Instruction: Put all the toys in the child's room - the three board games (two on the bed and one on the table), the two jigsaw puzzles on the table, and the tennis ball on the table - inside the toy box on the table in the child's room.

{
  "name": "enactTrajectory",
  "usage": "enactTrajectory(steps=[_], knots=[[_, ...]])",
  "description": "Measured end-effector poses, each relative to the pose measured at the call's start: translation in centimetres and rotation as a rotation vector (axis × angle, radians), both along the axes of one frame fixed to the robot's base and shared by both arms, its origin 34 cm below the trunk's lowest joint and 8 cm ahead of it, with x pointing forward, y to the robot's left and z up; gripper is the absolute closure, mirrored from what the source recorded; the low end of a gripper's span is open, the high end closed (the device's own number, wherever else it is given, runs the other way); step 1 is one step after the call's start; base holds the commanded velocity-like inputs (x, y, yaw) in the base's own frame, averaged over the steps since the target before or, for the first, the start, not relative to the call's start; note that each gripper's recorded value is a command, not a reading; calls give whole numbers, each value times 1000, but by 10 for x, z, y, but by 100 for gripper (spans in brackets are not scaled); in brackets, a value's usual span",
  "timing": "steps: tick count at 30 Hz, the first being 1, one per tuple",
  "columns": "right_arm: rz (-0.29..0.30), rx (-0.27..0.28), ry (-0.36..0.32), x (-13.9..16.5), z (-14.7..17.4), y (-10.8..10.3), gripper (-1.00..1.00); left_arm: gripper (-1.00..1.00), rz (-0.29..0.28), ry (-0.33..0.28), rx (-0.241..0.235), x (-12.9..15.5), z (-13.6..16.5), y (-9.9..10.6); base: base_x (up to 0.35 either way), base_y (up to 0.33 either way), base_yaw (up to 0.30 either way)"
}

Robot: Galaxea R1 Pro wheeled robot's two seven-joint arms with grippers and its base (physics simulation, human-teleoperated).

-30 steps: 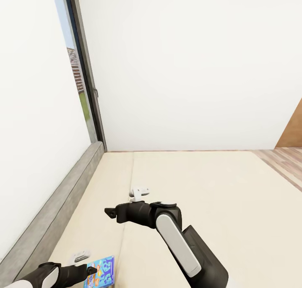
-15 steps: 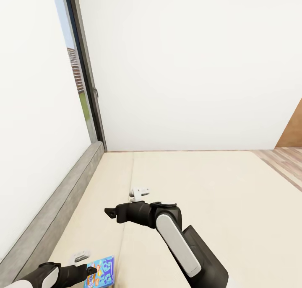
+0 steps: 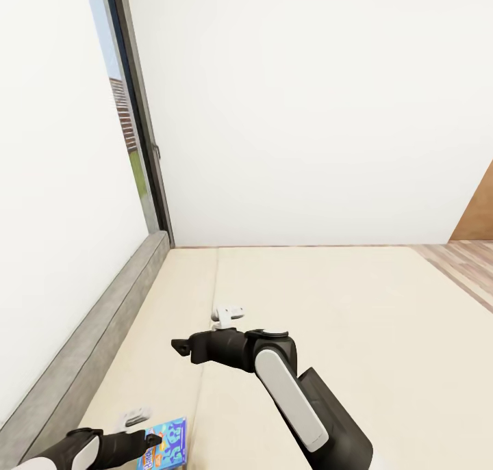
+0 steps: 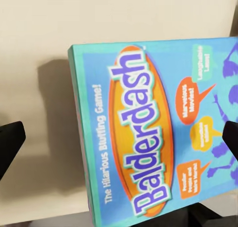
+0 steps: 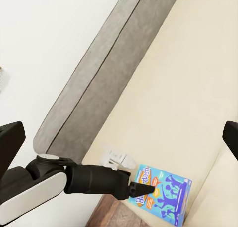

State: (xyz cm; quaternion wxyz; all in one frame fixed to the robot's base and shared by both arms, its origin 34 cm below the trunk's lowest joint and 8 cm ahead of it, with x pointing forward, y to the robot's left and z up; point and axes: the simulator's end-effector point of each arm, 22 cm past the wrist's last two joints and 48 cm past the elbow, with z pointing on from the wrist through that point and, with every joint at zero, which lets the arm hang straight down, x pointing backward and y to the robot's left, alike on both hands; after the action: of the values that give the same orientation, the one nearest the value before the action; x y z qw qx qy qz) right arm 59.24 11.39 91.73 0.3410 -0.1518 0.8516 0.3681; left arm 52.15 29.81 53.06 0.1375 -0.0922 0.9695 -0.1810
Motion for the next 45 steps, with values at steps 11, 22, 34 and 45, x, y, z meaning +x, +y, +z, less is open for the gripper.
enactTrajectory(steps=[11,22,34,45], knots=[[0,1,0,0,0,0,-100,-100,0,2,-2,-1,0,-1,0,0,0],[1,0,0,0,0,0,-100,-100,0,3,-1,-1,0,-1,48,-86,0],[2,0,0,0,0,0,-100,-100,-1,3,-2,-1,0,-2,4,-38,0],[2,0,0,-1,0,0,-100,-100,-1,3,-2,-1,0,-2,0,-27,0]])
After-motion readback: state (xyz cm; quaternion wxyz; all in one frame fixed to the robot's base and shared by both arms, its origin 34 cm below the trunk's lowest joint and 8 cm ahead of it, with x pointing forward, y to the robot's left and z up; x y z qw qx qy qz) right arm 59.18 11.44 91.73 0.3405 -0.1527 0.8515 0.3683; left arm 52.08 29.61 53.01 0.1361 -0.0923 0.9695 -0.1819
